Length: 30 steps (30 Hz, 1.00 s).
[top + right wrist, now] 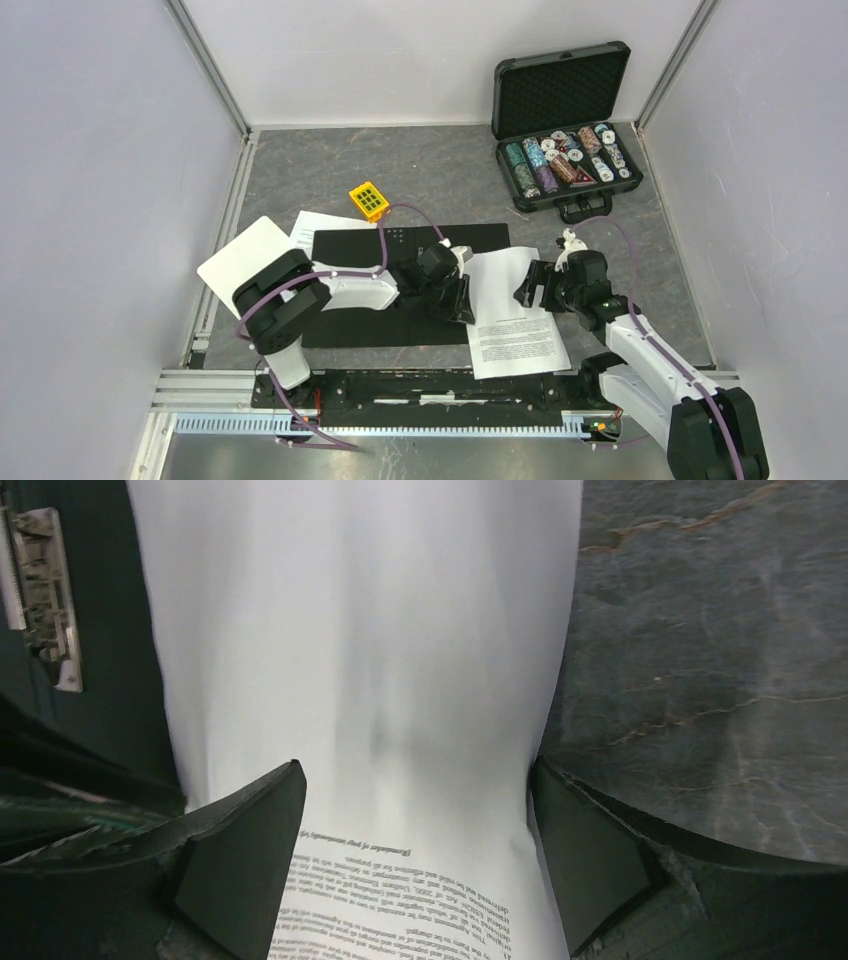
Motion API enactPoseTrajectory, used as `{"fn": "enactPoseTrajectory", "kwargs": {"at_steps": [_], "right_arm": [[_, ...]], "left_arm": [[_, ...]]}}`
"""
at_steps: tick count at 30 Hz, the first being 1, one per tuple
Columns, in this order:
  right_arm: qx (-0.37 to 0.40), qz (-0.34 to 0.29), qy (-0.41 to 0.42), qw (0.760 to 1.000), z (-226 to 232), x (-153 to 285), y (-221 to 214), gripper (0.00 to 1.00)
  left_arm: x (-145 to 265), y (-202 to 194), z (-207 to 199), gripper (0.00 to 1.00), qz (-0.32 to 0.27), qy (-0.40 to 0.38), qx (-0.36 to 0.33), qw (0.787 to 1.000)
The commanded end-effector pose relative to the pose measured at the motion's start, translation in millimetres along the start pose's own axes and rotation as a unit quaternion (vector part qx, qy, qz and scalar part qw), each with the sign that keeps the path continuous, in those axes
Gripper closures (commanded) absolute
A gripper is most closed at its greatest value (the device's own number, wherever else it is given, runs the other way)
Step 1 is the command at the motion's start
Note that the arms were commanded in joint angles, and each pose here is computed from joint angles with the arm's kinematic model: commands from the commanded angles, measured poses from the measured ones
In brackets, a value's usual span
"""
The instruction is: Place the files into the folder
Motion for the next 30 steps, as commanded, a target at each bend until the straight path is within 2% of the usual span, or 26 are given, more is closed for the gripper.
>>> {"fn": "enactPoseTrajectory", "kwargs": {"at_steps": [1,5,14,23,30], "right_arm": [[-0.021,0.051,0.045,0.997,2,2,-20,0.10],[-0.020,0.057,0.133,0.989,20,7,-18,0.10],[0.001,0.026,0.190,0.981,38,20,-1,0.10],[-0.014,0.034,0.181,0.983,30,12,-7,0.12],[-0.020,-0.007,0.164,0.986,28,10,4,0.14]], "left_arm": [[-14,11,0,0.69,-0.014,0.018,-0.005,1.000],[-17,7,3,0.70,-0.012,0.031,-0.005,0.999],[-7,3,13,0.70,-0.008,0.080,-0.015,0.997],[2,29,26,0.68,-0.015,0.179,-0.053,0.982],[7,57,26,0.67,-0.043,0.214,-0.067,0.974]]}}
Point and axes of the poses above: each gripper's point midway between its finger pads, its own x axis back along the fingers, its own z axis along the line the jaws close on, y = z × x, the point moved 6 cm from there along x, back along the fingers, and after that the axes turned 15 degrees about -x, right-handed, at the moved point
